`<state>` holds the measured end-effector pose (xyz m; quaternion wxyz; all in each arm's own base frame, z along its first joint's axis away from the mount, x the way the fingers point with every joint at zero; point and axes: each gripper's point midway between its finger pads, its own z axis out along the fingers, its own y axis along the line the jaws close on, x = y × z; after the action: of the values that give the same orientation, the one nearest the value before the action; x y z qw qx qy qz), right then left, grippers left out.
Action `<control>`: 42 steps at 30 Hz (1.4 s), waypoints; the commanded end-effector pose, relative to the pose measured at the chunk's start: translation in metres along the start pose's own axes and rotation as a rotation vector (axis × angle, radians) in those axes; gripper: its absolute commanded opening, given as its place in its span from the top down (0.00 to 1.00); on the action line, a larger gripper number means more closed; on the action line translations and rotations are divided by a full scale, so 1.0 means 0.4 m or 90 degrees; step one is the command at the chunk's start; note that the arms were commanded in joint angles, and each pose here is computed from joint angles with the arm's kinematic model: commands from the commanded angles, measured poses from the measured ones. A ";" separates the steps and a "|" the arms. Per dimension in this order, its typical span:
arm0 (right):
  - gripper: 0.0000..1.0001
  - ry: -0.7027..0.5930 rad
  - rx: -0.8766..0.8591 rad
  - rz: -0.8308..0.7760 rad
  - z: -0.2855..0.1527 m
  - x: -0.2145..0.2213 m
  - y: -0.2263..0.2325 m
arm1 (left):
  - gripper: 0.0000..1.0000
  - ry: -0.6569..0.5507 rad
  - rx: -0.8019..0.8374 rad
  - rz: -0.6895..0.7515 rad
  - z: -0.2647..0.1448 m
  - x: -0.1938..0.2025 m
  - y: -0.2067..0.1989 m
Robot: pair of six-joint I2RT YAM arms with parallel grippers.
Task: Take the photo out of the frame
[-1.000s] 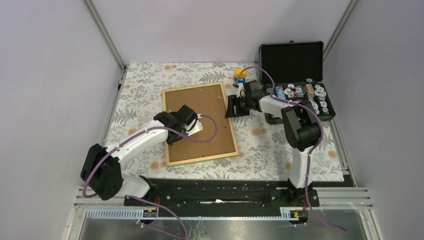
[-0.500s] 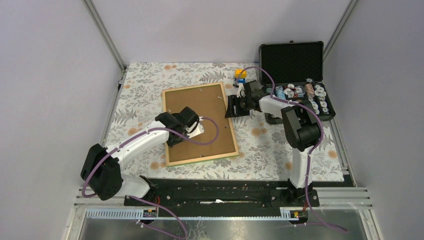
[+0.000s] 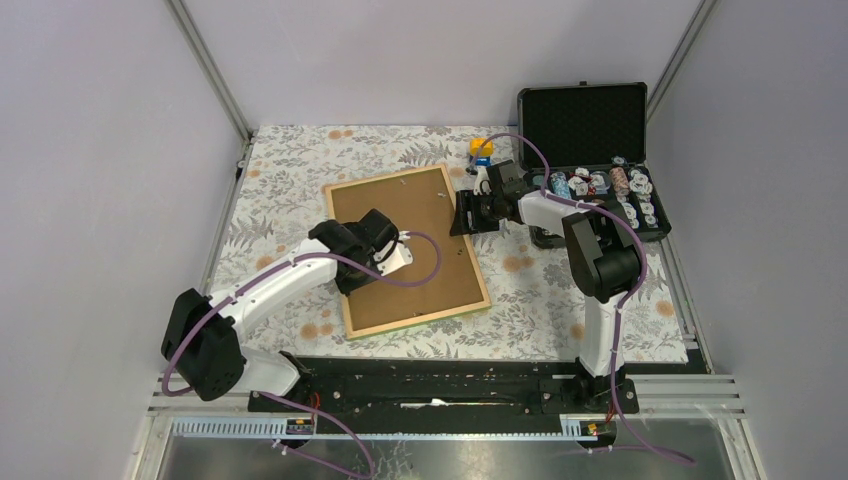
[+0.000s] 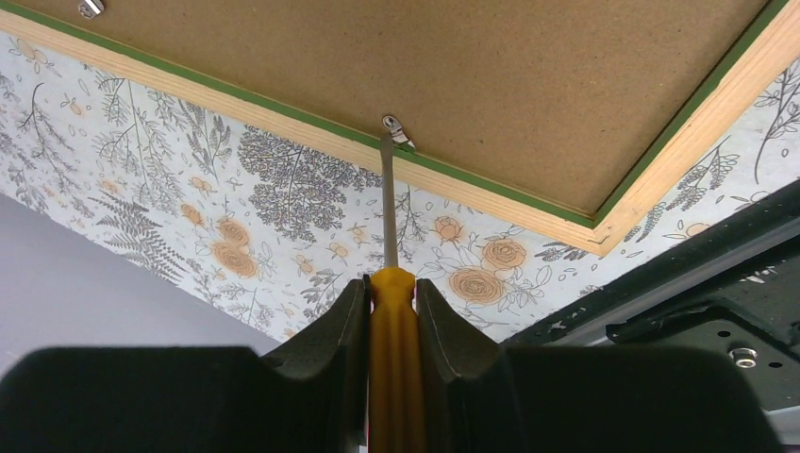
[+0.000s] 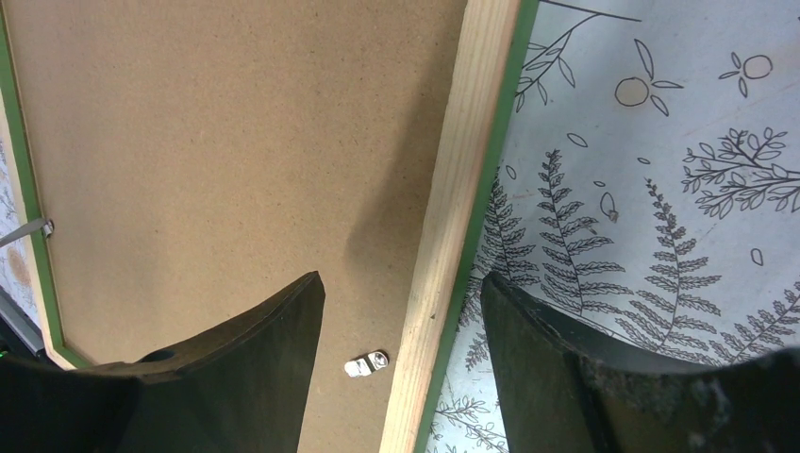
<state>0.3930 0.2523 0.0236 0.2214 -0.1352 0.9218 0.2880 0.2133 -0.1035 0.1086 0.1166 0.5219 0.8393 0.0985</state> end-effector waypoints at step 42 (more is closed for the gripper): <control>0.24 0.094 0.017 0.027 -0.062 0.152 0.002 | 1.00 -0.023 0.094 0.048 -0.018 -0.058 -0.068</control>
<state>0.3607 0.2411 0.0254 0.1961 -0.1342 0.9278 0.2877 0.2020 -0.1099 0.1108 0.0717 0.5658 0.8158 0.0958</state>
